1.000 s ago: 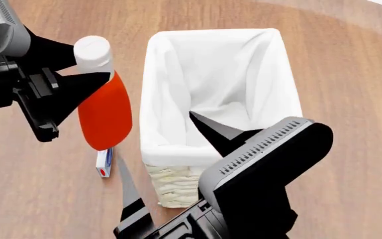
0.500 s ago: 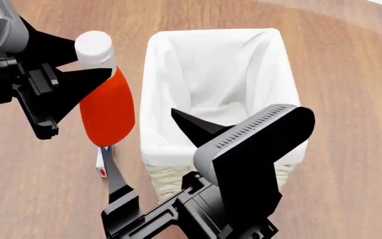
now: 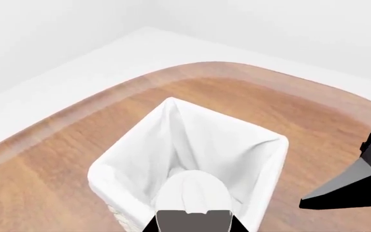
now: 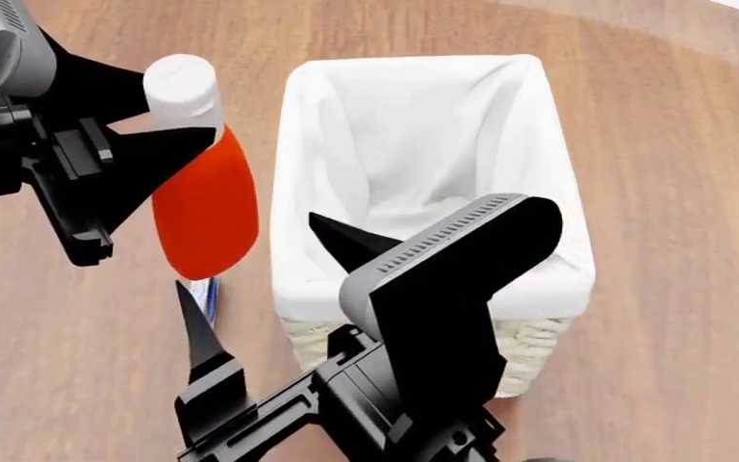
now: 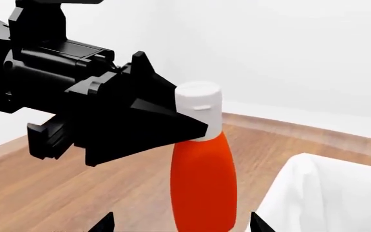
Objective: Pick up the ketchup, and put it in the basket.
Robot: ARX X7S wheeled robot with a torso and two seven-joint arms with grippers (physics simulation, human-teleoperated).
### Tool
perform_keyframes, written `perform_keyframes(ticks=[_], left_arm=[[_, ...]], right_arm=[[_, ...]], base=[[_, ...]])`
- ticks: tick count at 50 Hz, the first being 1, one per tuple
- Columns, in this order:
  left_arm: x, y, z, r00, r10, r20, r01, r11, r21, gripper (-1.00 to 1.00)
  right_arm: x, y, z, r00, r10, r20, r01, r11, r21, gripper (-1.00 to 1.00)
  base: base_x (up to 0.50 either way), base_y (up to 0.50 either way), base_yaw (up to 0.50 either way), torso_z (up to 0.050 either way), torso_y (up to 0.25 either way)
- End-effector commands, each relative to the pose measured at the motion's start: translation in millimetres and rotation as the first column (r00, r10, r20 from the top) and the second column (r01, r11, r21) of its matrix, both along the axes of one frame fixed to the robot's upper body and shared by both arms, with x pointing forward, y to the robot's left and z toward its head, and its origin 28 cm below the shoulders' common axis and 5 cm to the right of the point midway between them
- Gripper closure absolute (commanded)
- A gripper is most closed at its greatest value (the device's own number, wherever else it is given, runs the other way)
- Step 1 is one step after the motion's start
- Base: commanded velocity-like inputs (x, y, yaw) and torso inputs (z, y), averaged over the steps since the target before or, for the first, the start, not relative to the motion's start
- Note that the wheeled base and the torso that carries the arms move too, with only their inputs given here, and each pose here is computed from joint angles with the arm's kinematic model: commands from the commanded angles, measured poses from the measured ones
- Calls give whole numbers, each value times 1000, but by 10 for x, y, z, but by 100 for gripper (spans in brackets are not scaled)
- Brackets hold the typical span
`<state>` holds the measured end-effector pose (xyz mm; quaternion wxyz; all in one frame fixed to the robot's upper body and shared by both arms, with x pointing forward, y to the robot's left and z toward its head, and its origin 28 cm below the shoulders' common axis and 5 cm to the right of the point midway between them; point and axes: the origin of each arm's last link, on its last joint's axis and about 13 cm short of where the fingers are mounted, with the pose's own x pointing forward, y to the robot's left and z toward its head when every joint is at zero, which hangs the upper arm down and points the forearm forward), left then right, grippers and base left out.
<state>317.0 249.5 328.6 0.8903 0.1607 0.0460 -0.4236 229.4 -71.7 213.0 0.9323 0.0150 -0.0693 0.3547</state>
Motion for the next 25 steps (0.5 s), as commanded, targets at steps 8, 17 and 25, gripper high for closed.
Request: perform_keyframes(ticks=[8, 17, 25], left_arm=[[22, -53, 116, 995, -86, 58, 91, 992, -83, 100], [24, -60, 97, 995, -88, 52, 92, 993, -79, 100], [40, -60, 86, 995, -89, 51, 93, 993, -78, 100]], right_arm=[[118, 41, 53, 1000, 6, 23, -7, 1000, 27, -100], [146, 68, 24, 1000, 9, 20, -9, 1000, 23, -100], [179, 85, -4, 1000, 10, 15, -11, 1000, 24, -100]], base=[[0, 0, 0, 0, 0], [0, 0, 0, 0, 1], [0, 0, 0, 1, 0]])
